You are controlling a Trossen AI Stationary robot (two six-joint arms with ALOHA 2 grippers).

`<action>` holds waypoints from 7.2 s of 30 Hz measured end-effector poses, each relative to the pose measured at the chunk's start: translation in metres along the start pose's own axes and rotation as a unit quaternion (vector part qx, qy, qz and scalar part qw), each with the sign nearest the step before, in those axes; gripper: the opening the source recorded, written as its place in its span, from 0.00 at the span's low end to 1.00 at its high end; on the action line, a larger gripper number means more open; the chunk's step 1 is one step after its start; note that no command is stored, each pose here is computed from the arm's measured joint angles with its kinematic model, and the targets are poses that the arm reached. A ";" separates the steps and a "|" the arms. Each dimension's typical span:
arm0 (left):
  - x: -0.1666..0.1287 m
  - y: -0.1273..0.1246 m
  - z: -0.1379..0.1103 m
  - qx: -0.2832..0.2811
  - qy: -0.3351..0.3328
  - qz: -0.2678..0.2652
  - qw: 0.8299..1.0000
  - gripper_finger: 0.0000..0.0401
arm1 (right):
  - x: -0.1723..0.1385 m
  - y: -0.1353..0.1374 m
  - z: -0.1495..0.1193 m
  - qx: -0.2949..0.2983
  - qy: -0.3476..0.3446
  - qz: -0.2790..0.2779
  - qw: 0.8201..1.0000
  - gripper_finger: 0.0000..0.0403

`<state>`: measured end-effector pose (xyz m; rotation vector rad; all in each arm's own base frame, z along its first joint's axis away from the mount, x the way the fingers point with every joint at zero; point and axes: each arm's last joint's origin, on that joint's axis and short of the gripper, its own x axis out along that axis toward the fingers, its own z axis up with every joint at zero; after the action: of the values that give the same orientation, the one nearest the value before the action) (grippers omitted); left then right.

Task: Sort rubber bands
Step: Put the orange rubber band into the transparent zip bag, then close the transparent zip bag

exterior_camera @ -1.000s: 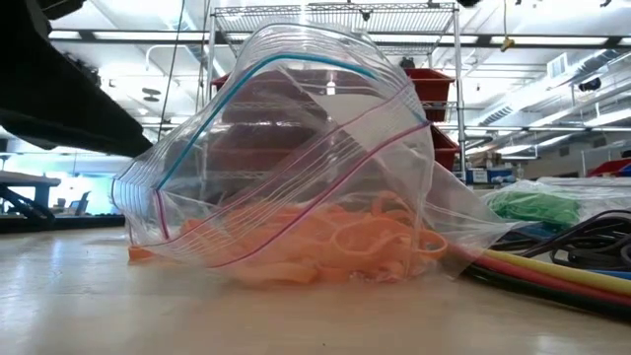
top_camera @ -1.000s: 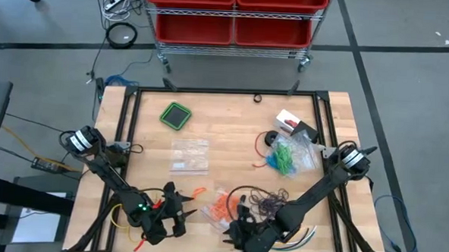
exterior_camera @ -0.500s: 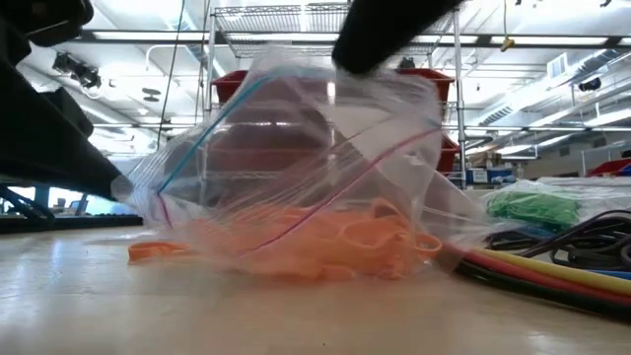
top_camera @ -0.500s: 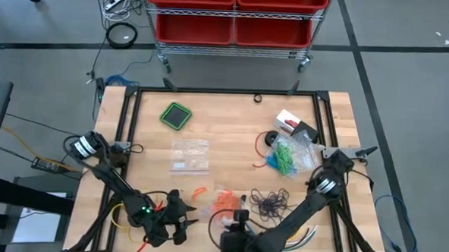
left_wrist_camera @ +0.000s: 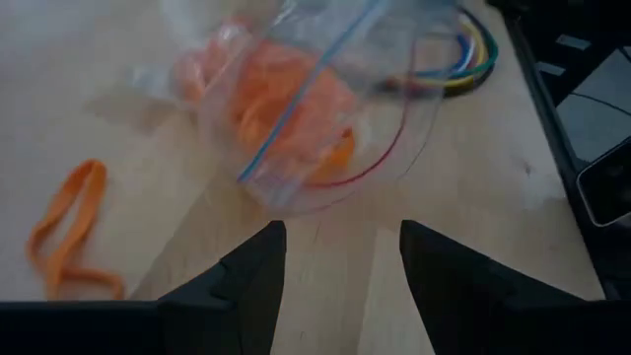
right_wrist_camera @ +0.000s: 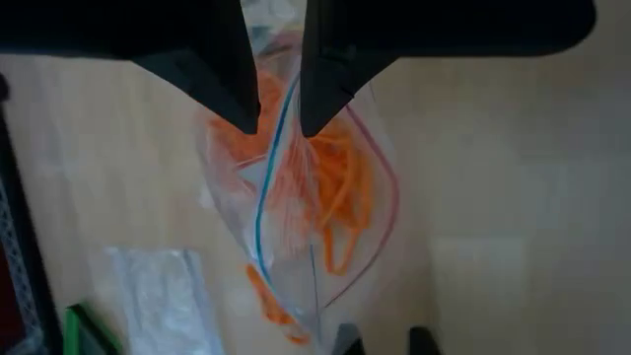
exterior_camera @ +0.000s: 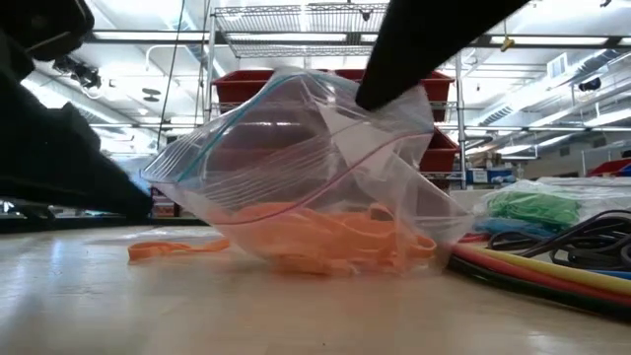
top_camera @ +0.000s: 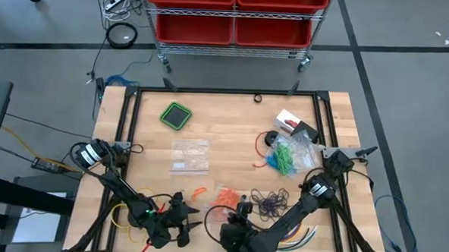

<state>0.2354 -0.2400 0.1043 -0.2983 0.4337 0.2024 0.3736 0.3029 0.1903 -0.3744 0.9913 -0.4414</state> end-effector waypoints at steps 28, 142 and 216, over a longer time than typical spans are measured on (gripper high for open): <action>0.000 -0.004 0.005 0.003 -0.035 0.000 0.999 0.52 | 0.025 -0.029 0.006 0.003 0.067 -0.043 0.997 0.05; -0.012 -0.064 0.190 0.268 0.128 0.022 0.954 0.66 | -0.018 -0.154 0.072 0.156 0.127 0.283 0.938 0.00; -0.002 -0.075 0.027 0.216 -0.151 0.103 0.959 0.56 | 0.017 -0.193 0.101 0.206 0.148 0.483 0.838 0.00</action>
<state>0.2630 -0.3020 0.1461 0.2090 0.1948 0.3434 0.4332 0.1404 0.3236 0.6111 1.2143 0.2336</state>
